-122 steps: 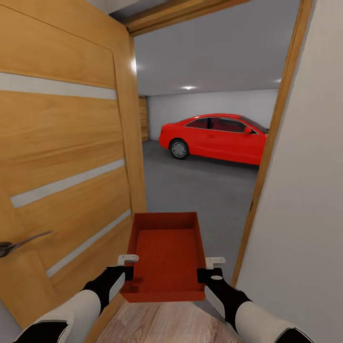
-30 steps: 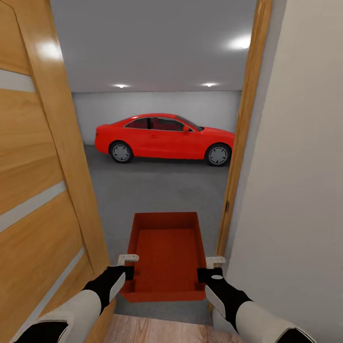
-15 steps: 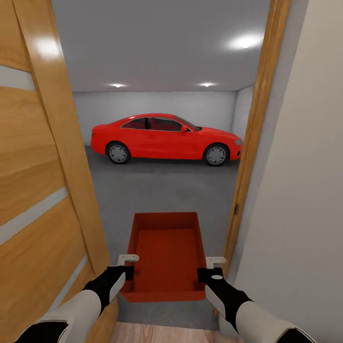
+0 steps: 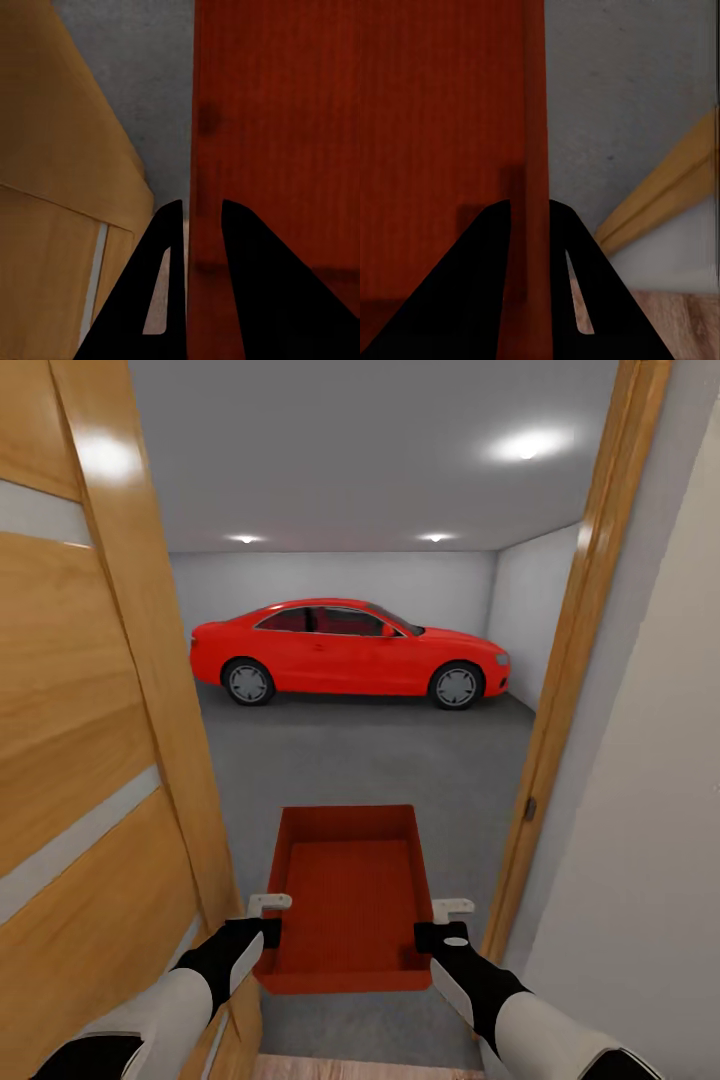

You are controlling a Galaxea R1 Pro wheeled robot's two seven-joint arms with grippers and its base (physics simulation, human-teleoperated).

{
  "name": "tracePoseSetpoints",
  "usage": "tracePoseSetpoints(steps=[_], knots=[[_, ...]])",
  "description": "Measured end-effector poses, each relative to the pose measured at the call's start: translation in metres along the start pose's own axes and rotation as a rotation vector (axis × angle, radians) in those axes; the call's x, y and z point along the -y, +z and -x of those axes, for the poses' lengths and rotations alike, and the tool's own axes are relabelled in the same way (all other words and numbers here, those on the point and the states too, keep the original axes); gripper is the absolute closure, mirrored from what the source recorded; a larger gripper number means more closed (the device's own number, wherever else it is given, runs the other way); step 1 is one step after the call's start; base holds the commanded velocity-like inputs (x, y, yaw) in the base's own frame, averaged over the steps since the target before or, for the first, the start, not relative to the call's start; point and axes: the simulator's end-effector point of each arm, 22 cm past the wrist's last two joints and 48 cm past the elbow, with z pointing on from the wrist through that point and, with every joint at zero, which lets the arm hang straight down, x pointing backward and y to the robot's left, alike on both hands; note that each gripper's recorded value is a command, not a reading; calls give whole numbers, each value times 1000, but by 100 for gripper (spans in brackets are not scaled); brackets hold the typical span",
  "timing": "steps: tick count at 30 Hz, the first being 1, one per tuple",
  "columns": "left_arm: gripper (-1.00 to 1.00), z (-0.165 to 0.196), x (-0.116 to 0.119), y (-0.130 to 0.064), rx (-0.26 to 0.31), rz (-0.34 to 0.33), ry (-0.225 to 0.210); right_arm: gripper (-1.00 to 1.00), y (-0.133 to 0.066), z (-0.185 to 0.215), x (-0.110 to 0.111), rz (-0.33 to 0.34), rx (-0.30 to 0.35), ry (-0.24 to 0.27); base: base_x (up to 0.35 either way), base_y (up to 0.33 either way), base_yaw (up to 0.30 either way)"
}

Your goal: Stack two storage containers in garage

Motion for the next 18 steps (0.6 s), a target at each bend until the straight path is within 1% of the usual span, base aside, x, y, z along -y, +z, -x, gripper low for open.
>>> tracePoseSetpoints(steps=[9, 18], knots=[[100, 1, 0, 0, 2, 0, 1, 100, 0, 0, 0, 0, 2, 2, 1, 1, -228], [100, 1, 0, 0, 1, 0, 1, 100, 0, 0, 0, 0, 1, 1, 0, 0, -17]])
